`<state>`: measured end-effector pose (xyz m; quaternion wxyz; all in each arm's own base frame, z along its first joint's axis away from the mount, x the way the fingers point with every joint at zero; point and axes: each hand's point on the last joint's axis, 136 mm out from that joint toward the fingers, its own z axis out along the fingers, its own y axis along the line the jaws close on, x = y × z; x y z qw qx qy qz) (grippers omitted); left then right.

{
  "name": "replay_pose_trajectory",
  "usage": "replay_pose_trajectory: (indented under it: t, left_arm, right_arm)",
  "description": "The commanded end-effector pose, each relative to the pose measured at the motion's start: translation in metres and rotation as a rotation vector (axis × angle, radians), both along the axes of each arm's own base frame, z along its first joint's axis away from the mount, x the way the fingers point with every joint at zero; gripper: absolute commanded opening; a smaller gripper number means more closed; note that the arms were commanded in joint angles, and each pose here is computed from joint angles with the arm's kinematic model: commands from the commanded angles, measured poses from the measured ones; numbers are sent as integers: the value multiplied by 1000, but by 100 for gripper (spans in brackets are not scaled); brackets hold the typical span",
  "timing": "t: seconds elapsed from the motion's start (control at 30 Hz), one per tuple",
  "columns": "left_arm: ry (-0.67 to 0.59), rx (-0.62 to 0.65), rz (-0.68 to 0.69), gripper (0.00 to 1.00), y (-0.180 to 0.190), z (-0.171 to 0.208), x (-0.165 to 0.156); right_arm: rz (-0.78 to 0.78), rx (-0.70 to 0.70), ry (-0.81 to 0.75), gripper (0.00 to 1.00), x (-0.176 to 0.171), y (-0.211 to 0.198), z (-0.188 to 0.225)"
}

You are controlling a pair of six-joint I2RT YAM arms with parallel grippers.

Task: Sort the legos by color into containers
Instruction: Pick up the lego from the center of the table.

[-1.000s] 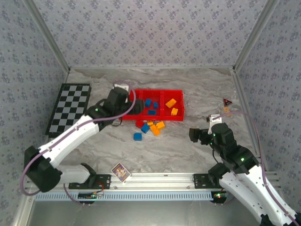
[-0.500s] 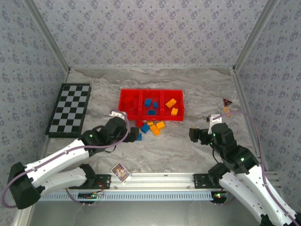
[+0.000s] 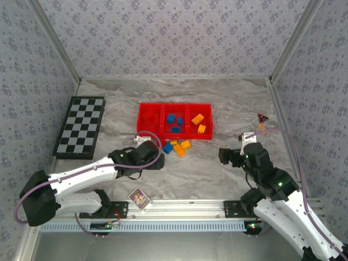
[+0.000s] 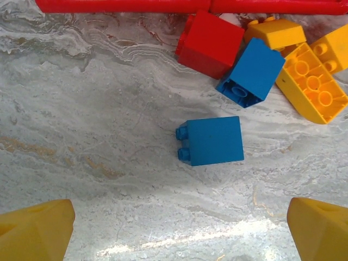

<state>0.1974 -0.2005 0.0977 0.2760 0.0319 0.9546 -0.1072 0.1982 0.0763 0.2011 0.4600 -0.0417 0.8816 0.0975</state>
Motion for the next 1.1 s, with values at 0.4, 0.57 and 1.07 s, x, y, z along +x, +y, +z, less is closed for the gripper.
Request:
replay_pose_trajectory:
  t: [0.4,0.57,1.07]
  left_arm:
    - [90,73,-6,98,-31,-22,13]
    - [115,78,3,97,-39,-30,22]
    - [276,72,45,79,-43,-70,33]
  right_arm:
    - [-16,-37,-12,100,-7,-5,0]
    - [-11,-43,-18,100,-8,-4,1]
    - [-11,-50,-25,100,-9,-5,2]
